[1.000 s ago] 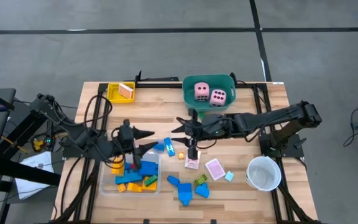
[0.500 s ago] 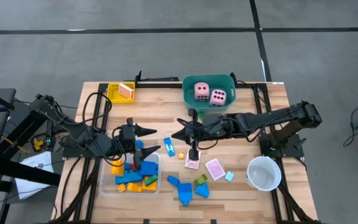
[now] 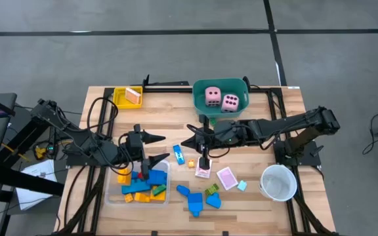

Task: Pick & Place Toys
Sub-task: Put the blue game piece into the transparent bin

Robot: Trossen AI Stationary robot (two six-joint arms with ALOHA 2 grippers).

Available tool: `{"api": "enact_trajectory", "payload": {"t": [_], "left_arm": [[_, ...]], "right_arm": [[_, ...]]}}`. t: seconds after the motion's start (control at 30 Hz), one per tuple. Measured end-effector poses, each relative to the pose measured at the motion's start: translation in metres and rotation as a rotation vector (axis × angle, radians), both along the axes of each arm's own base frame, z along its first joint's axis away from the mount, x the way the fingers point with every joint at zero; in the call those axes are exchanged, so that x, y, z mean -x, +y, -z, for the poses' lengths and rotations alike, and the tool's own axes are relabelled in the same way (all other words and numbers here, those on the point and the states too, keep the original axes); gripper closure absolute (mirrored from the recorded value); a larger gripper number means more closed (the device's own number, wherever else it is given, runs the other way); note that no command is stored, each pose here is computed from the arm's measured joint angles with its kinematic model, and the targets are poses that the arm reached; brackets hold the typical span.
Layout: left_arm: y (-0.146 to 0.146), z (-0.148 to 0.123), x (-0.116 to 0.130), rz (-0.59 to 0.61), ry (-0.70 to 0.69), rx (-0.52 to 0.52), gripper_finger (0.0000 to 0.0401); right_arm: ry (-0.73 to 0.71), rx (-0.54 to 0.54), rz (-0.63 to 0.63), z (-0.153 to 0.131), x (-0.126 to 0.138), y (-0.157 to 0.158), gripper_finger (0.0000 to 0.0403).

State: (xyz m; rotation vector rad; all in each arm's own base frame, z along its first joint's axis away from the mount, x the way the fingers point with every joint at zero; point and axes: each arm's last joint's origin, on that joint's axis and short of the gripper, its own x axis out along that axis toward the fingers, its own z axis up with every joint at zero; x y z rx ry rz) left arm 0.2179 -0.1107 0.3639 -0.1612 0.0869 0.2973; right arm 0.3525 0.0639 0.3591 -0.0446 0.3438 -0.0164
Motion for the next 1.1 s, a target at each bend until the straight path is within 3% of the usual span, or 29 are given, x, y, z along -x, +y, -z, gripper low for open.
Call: {"api": "enact_trajectory", "payload": {"t": [0.23,0.4,0.67,0.83,1.1], "left_arm": [[0.0,0.0,0.0,-0.013,-0.003,0.006,0.0111],[0.009,-0.002,0.001,-0.146,-0.024,0.01,0.011],[0.069,-0.039,0.004,-0.326,-0.098,0.093,0.0096],[0.117,-0.063,0.006,-0.381,0.072,0.176,0.0095],[0.17,-0.053,-0.004,-0.417,0.439,0.301,0.0096]], "right_arm": [[0.0,-0.001,0.0,0.0,0.0,0.0,0.0402],[0.016,-0.043,0.018,0.001,0.001,0.0,0.0402],[0.145,-0.093,0.06,0.013,0.007,-0.002,0.0403],[0.224,-0.12,0.086,0.019,0.011,-0.003,0.0403],[0.311,-0.146,0.105,0.027,0.017,0.002,0.0403]]}}
